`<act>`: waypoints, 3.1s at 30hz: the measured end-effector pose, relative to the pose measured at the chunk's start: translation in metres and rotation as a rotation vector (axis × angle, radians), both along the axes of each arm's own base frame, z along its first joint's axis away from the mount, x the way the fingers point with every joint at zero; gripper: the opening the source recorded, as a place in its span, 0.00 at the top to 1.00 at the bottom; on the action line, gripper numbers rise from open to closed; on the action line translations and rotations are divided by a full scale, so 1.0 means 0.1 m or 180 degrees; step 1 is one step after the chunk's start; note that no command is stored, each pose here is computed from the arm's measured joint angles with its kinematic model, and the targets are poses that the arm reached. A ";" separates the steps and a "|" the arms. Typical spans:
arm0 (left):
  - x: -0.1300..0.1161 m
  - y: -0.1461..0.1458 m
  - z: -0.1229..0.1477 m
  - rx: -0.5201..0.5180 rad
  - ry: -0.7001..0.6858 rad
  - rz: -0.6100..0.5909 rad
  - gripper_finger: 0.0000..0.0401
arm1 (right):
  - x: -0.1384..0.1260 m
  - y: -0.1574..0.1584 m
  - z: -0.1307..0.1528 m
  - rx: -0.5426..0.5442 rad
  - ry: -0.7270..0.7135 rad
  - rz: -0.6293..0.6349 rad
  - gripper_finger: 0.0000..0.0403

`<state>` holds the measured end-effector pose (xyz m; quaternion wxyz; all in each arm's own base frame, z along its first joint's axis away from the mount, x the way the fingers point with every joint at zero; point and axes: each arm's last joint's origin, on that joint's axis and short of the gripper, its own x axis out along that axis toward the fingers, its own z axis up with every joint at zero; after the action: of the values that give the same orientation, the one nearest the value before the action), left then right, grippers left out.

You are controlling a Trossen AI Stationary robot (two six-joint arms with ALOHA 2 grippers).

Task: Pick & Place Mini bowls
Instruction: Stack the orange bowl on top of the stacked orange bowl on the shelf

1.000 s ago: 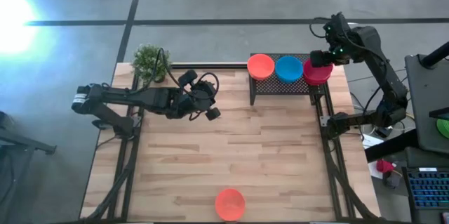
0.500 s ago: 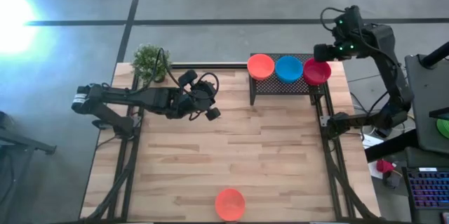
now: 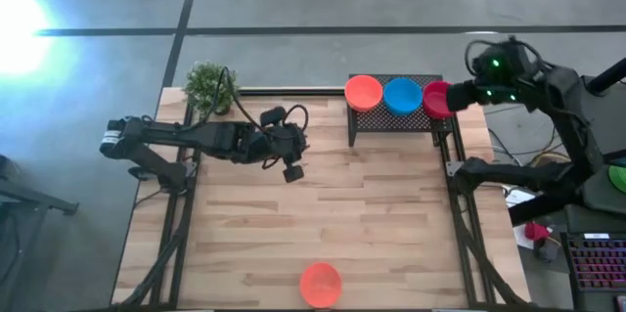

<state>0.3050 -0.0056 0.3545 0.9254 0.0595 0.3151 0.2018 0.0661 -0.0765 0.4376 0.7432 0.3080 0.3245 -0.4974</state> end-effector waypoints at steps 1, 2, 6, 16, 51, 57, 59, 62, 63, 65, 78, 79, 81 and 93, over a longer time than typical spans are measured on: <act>0.00 -0.01 0.00 -0.0041 0.0025 -0.0126 0.72 | -0.02 0.05 0.01 -0.0020 -0.0053 0.0033 0.98; 0.01 -0.02 -0.01 -0.0088 0.0053 -0.0266 0.72 | -0.04 0.10 0.01 -0.0041 -0.0100 0.0071 0.98; -0.02 -0.08 -0.05 -0.0393 0.0268 -0.0887 0.72 | -0.10 0.22 0.04 -0.0174 -0.0128 0.0345 0.98; -0.12 -0.20 -0.14 -0.0874 0.0643 -0.1023 0.72 | -0.29 0.53 0.08 -0.0040 -0.0702 0.1538 0.98; 0.03 -1.02 -0.58 -0.1146 0.1261 -0.1847 0.72 | -0.41 0.63 -0.22 0.0045 -0.0477 0.1677 0.98; 0.14 -1.18 -0.68 -0.1294 0.1134 -0.1903 0.72 | -0.44 0.67 -0.23 0.0050 -0.0585 0.1815 0.98; 0.20 -1.23 -0.75 -0.1354 0.1126 -0.1848 0.72 | -0.46 0.69 -0.23 -0.0036 -0.0552 0.1903 0.98; 0.30 -1.31 -0.91 -0.1502 0.1171 -0.1695 0.72 | -0.49 0.71 -0.22 -0.0220 -0.0526 0.2057 0.98; 0.32 -1.34 -0.97 -0.1568 0.1207 -0.1634 0.72 | -0.50 0.72 -0.21 -0.0276 -0.0544 0.2105 0.98; 0.36 -1.41 -1.08 -0.1791 0.1291 -0.1511 0.72 | -0.51 0.74 -0.20 -0.0344 -0.0600 0.2165 0.98; 0.51 -1.72 -0.99 -0.2615 0.0556 -0.1161 0.72 | -0.53 0.77 -0.18 -0.0321 -0.0769 0.2233 0.98; 0.50 -1.73 -1.01 -0.2569 0.0553 -0.1078 0.72 | -0.53 0.77 -0.18 -0.0327 -0.0772 0.2264 0.98; 0.48 -1.74 -1.05 -0.2512 0.0533 -0.0946 0.72 | -0.52 0.77 -0.18 -0.0329 -0.0795 0.2343 0.98; 0.58 -1.83 -1.49 -0.2386 0.0850 -0.0824 0.72 | -0.52 0.78 -0.17 -0.0371 -0.0835 0.2428 0.98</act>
<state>0.3631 -0.1883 0.2058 0.8517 -0.2167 0.4739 -0.0544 0.0144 0.0012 0.4205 0.9257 0.1837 0.2892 -0.1601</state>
